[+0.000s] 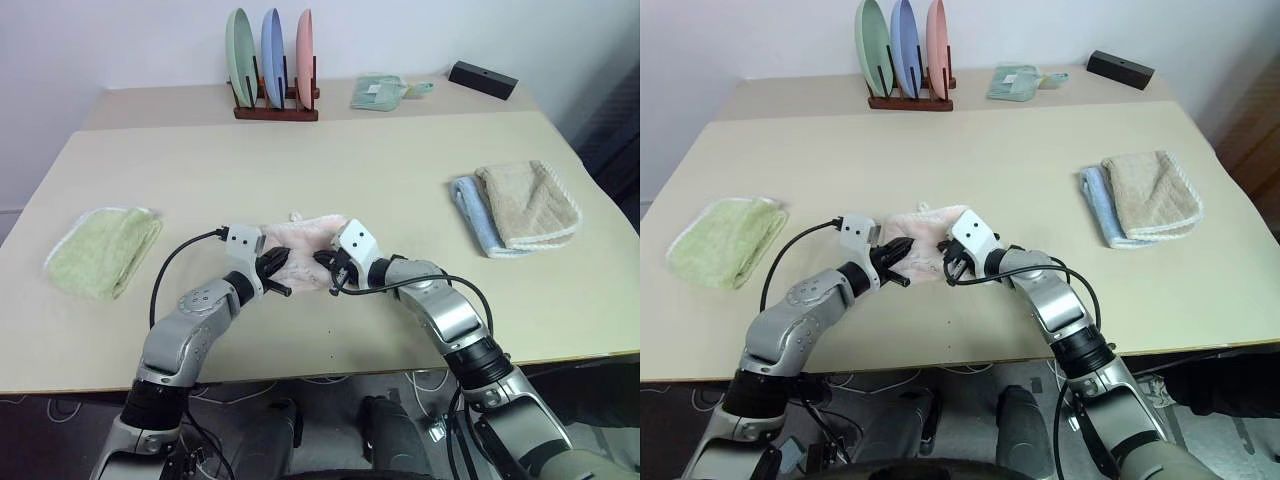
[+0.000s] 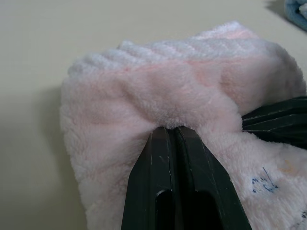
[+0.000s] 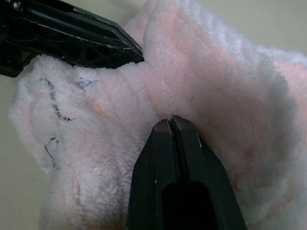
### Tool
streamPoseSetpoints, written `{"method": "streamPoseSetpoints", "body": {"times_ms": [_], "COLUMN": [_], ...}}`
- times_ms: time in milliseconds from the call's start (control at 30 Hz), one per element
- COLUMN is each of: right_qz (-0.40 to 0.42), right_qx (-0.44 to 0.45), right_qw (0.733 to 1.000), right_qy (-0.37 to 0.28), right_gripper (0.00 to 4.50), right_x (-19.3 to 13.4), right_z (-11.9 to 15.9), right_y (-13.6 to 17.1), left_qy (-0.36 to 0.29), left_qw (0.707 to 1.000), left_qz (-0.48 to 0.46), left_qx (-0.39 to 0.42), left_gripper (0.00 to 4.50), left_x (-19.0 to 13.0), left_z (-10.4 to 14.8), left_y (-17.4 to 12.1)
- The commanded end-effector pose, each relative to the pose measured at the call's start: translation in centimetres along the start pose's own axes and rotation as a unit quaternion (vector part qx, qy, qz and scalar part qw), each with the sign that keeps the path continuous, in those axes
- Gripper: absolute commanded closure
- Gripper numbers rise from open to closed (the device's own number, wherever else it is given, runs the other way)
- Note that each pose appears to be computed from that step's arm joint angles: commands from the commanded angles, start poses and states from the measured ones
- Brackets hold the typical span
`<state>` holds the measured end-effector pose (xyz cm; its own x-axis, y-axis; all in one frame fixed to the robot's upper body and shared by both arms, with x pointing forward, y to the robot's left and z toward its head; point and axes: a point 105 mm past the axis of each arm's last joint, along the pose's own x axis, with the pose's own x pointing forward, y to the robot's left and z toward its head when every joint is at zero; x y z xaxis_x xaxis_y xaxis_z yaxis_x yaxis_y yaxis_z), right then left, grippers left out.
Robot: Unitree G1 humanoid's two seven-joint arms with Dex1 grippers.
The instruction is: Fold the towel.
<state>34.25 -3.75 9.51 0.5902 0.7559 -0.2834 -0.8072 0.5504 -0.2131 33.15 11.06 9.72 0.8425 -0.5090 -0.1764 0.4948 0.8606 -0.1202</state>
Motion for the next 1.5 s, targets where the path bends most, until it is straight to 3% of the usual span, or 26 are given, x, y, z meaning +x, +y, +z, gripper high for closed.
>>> {"method": "streamPoseSetpoints", "body": {"times_ms": [33, 67, 133, 200, 233, 267, 367, 400, 533, 800, 900, 1100, 1167, 1233, 1300, 1367, 1500], "right_qz": [-0.015, -0.019, -0.007, 0.02, 0.029, 0.045, 0.09, 0.104, 0.117, 0.117, 0.109, 0.097, 0.094, 0.093, 0.092, 0.093, 0.098], "right_qx": [0.004, 0.005, -0.029, -0.06, -0.066, -0.072, -0.084, -0.093, -0.1, -0.11, -0.113, -0.113, -0.114, -0.115, -0.118, -0.12, -0.12], "right_qw": [0.997, 0.996, 0.994, 0.993, 0.992, 0.991, 0.988, 0.986, 0.984, 0.983, 0.983, 0.984, 0.984, 0.984, 0.984, 0.983, 0.983], "right_qy": [-0.077, -0.092, -0.101, -0.101, -0.102, -0.102, -0.093, -0.09, -0.087, -0.092, -0.094, -0.097, -0.099, -0.101, -0.101, -0.1, -0.098], "right_gripper": [4.5, 4.25, 3.71, 2.88, 2.18, 1.88, 0.28, 0.0, 0.0, 0.0, 0.0, 0.0, 0.0, 0.0, 0.0, 0.0, 0.0], "right_x": [-1.3, -1.8, -3.0, -4.4, -4.8, -5.4, -6.8, -7.0, -7.1, -6.5, -6.4, -6.5, -6.5, -6.5, -6.5, -6.6, -6.6], "right_z": [3.5, 4.3, 5.3, 5.9, 6.1, 6.3, 6.3, 6.2, 6.0, 5.8, 5.8, 5.9, 5.9, 6.0, 6.0, 6.0, 5.8], "right_y": [-0.9, -1.3, -1.4, -0.9, -0.7, -0.3, 1.1, 1.5, 2.2, 3.1, 3.0, 2.8, 2.8, 2.8, 2.7, 2.7, 2.8], "left_qy": [-0.069, -0.091, -0.125, -0.133, -0.132, -0.124, -0.074, -0.061, -0.042, 0.03, 0.028, 0.008, -0.041, -0.15, -0.221, -0.308, -0.383], "left_qw": [0.997, 0.995, 0.989, 0.982, 0.98, 0.978, 0.973, 0.971, 0.95, 0.94, 0.937, 0.936, 0.933, 0.927, 0.911, 0.884, 0.837], "left_qz": [0.002, 0.006, 0.024, 0.048, 0.057, 0.063, 0.065, 0.069, 0.05, -0.028, -0.026, -0.023, -0.015, 0.022, 0.062, 0.138, 0.253], "left_qx": [-0.027, -0.043, -0.081, -0.122, -0.136, -0.158, -0.21, -0.223, -0.306, -0.339, -0.348, -0.351, -0.357, -0.343, -0.343, -0.323, -0.297], "left_gripper": [4.28, 4.32, 3.79, 3.17, 2.53, 2.17, 0.51, 0.05, 0.05, 0.05, 1.27, 4.22, 4.37, 4.37, 4.37, 4.37, 4.37], "left_x": [-1.1, -1.6, -2.9, -4.3, -4.6, -5.0, -5.4, -5.3, -4.4, -0.4, 0.2, 0.1, -0.1, -1.4, -3.0, -6.5, -11.9], "left_z": [2.6, 3.5, 5.0, 5.5, 5.5, 5.2, 3.5, 2.9, 1.9, 0.3, 0.3, 0.8, 2.4, 6.4, 8.9, 11.7, 13.2], "left_y": [0.2, 0.5, 1.6, 3.0, 3.4, 3.8, 3.9, 3.9, 3.2, -1.7, -2.0, -2.0, -1.1, 1.8, 4.3, 8.4, 13.2]}}
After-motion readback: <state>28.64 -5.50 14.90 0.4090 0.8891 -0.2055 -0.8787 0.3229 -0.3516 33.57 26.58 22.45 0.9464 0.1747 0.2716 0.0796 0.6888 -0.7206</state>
